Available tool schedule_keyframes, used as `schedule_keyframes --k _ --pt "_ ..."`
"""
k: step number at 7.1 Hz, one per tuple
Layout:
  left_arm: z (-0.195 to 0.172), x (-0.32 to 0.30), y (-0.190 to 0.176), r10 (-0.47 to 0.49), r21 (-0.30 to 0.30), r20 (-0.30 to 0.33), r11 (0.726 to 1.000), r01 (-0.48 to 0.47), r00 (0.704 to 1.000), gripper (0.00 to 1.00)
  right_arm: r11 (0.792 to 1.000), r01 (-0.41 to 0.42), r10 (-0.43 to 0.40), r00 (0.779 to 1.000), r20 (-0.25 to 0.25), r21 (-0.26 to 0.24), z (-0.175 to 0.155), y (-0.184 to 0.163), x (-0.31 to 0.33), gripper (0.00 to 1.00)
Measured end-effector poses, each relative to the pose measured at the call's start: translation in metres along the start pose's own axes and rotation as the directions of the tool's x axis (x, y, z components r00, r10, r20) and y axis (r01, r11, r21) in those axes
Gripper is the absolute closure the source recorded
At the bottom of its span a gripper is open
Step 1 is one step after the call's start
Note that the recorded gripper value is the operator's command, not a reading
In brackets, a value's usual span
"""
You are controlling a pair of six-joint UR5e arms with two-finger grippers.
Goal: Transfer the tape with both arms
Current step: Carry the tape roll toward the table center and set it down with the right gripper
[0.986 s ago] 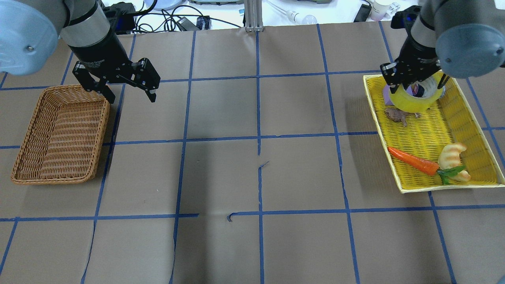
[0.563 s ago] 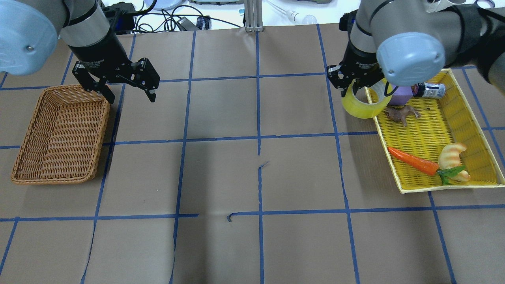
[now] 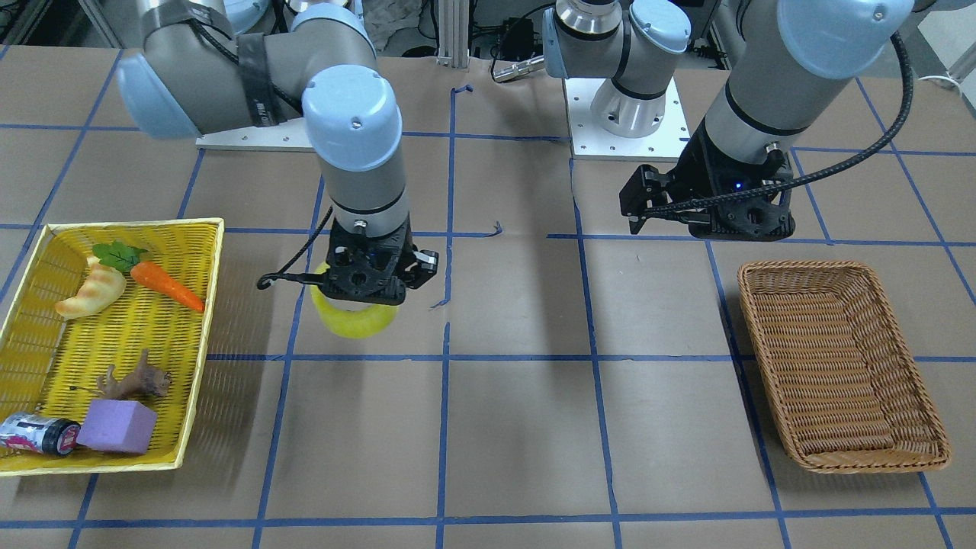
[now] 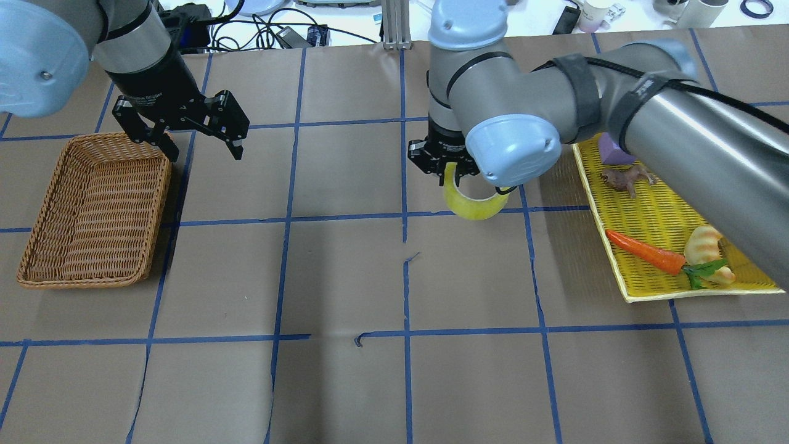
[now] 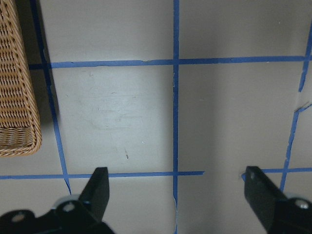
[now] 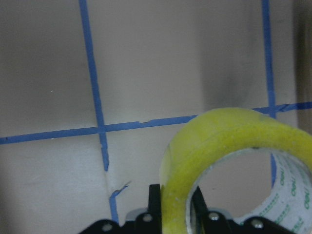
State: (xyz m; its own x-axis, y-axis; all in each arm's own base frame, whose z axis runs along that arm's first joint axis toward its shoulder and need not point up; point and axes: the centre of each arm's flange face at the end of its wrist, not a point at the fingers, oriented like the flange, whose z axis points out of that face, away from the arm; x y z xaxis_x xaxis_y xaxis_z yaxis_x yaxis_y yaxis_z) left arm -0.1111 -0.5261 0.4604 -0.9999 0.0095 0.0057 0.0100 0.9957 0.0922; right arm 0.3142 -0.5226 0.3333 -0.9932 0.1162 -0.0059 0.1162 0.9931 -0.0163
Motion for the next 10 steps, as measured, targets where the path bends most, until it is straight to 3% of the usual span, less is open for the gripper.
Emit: schedule_keyframes --k 2,7,9,10 --pt "0.002 0.000 -0.001 0.000 -0.003 0.000 1.000 0.000 1.000 0.00 0.998 -0.066 0.067 0.997 0.035 -0.022 0.040 0.013 -0.047 1.00" --pt "0.005 0.000 -0.004 0.000 -0.011 -0.001 1.000 0.000 1.000 0.00 0.989 -0.104 0.115 0.989 0.098 -0.109 0.110 0.052 -0.122 1.00" --pt "0.005 0.000 -0.005 0.000 -0.005 -0.001 1.000 0.000 1.000 0.00 0.983 -0.107 0.125 0.985 0.116 -0.152 0.121 0.067 -0.137 0.01" --pt "0.004 0.000 -0.005 -0.001 -0.001 -0.001 1.000 0.001 1.000 0.00 0.982 -0.108 0.127 0.985 0.117 -0.153 0.121 0.069 -0.139 0.00"
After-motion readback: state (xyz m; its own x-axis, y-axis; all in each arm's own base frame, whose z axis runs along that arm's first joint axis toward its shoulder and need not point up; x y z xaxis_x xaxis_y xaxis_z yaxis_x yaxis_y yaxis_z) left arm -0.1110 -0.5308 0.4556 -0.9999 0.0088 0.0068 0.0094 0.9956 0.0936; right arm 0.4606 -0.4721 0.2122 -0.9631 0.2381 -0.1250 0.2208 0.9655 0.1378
